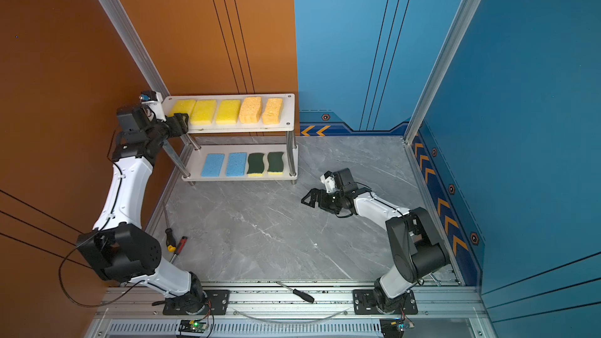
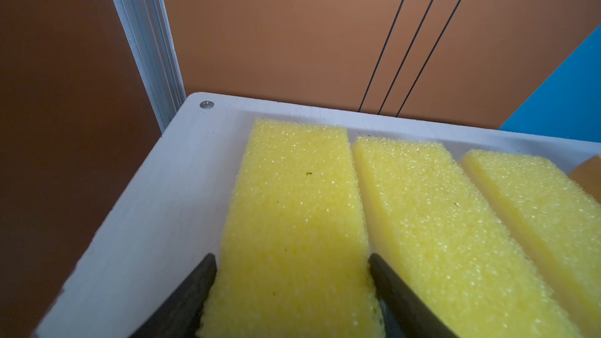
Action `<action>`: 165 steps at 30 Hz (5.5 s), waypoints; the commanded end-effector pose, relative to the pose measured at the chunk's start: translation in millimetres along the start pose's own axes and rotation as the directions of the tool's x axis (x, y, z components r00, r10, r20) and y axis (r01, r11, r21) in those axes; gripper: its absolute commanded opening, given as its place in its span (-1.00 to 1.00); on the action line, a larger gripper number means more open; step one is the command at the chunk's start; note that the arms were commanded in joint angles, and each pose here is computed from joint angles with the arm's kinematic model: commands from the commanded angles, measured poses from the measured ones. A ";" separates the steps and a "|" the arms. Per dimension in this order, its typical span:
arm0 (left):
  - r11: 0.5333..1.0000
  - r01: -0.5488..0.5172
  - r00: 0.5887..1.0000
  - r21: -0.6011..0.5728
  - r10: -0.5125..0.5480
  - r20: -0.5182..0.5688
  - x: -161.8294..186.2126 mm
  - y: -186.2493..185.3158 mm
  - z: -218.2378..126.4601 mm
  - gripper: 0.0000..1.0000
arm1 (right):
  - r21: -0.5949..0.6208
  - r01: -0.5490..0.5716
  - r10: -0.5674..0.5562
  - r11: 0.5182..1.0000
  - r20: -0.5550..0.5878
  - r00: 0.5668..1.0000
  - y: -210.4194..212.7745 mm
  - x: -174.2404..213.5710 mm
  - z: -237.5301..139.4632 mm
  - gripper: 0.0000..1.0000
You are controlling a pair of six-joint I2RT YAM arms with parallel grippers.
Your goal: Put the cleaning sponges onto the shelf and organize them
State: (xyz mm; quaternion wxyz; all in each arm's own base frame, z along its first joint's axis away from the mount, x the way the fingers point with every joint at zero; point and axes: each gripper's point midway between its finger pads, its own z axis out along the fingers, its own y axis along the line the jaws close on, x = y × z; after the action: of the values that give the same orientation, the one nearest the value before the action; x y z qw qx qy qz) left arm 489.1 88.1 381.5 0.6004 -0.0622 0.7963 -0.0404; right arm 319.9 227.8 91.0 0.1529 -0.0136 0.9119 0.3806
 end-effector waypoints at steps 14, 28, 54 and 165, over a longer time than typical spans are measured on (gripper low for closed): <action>1.000 0.016 1.000 0.010 -0.016 -0.010 9.8 -4.0 7.1 0.51 | 0.006 0.005 -0.006 1.000 0.043 0.999 -0.3 -7.7 -9.3 1.00; 1.000 0.013 1.000 0.000 -0.013 -0.006 11.1 -4.0 -0.9 0.71 | 0.003 0.006 -0.007 1.000 0.042 0.999 1.7 -9.9 -10.3 1.00; 1.000 0.005 1.000 0.019 -0.006 0.016 6.4 -10.4 -30.7 0.92 | -0.003 0.007 -0.007 1.000 0.043 0.999 2.2 -9.2 -10.2 1.00; 0.994 -0.113 0.993 0.004 0.114 -0.029 293.7 -38.7 -44.9 0.96 | 0.597 0.023 -0.456 0.802 0.585 0.670 -154.8 -109.4 -174.5 1.00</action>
State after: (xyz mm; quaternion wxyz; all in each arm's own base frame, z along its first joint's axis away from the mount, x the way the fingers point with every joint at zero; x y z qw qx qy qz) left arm 367.9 1.0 120.8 0.5816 -0.0150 0.8131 -0.0177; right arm 394.1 -8.2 129.0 0.5153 0.0432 0.8534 0.0650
